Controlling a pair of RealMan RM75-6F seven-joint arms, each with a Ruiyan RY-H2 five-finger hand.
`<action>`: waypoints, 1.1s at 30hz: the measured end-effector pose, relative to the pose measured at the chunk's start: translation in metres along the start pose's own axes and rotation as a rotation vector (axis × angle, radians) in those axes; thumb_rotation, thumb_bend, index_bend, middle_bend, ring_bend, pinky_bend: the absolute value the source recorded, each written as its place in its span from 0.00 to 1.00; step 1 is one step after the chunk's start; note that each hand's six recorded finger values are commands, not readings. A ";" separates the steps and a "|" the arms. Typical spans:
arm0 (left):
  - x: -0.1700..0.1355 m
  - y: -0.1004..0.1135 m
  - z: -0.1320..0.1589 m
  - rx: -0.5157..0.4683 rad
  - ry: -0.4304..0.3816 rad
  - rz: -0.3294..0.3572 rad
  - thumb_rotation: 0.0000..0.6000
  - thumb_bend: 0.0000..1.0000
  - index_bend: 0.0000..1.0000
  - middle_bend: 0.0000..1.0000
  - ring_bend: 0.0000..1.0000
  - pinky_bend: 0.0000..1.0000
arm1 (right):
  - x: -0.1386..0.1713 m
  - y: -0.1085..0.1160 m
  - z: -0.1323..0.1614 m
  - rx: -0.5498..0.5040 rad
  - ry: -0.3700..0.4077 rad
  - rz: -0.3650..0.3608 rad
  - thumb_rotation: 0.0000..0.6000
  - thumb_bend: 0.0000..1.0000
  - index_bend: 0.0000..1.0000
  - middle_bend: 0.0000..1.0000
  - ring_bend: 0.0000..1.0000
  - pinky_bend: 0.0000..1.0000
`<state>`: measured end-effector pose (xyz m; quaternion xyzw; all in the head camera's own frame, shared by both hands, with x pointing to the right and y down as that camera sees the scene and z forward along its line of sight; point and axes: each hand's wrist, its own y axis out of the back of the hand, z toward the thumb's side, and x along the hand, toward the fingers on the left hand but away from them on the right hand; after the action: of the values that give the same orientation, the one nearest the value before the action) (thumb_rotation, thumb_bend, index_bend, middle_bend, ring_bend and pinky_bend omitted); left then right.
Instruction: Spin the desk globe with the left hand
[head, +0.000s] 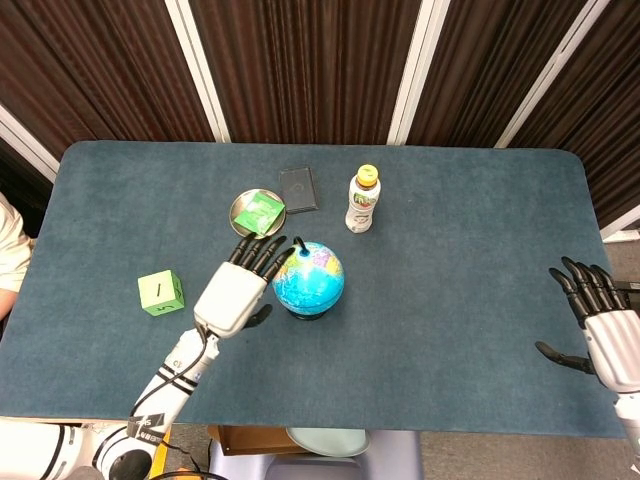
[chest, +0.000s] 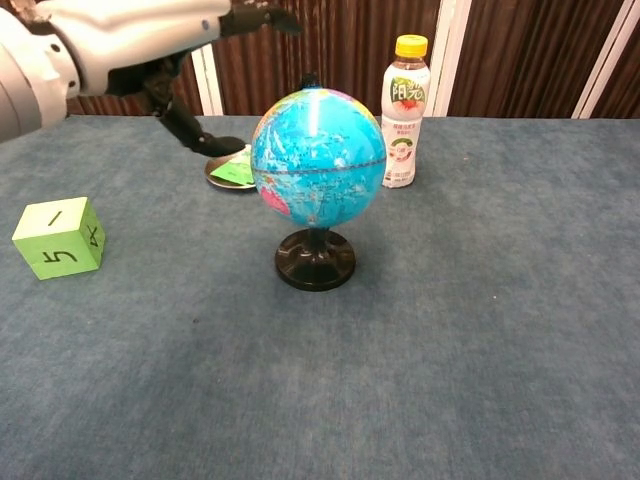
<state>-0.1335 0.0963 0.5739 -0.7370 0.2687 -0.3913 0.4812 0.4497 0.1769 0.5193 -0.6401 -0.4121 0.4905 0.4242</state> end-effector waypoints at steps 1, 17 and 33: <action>0.002 0.000 0.005 -0.003 -0.018 0.001 1.00 0.30 0.00 0.00 0.00 0.00 | 0.000 0.000 0.000 0.001 0.001 0.000 1.00 0.18 0.00 0.10 0.00 0.00; 0.068 -0.009 0.066 -0.008 -0.091 -0.033 1.00 0.30 0.00 0.00 0.00 0.00 | 0.004 0.004 -0.005 0.005 -0.021 -0.007 1.00 0.18 0.00 0.10 0.00 0.00; 0.050 -0.018 0.041 0.046 -0.023 -0.051 1.00 0.29 0.00 0.00 0.00 0.00 | 0.003 0.001 -0.006 0.002 -0.022 0.002 1.00 0.18 0.00 0.08 0.00 0.00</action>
<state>-0.0714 0.0851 0.5965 -0.7367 0.2351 -0.4012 0.4910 0.4560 0.1784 0.5185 -0.6344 -0.4156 0.4983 0.4200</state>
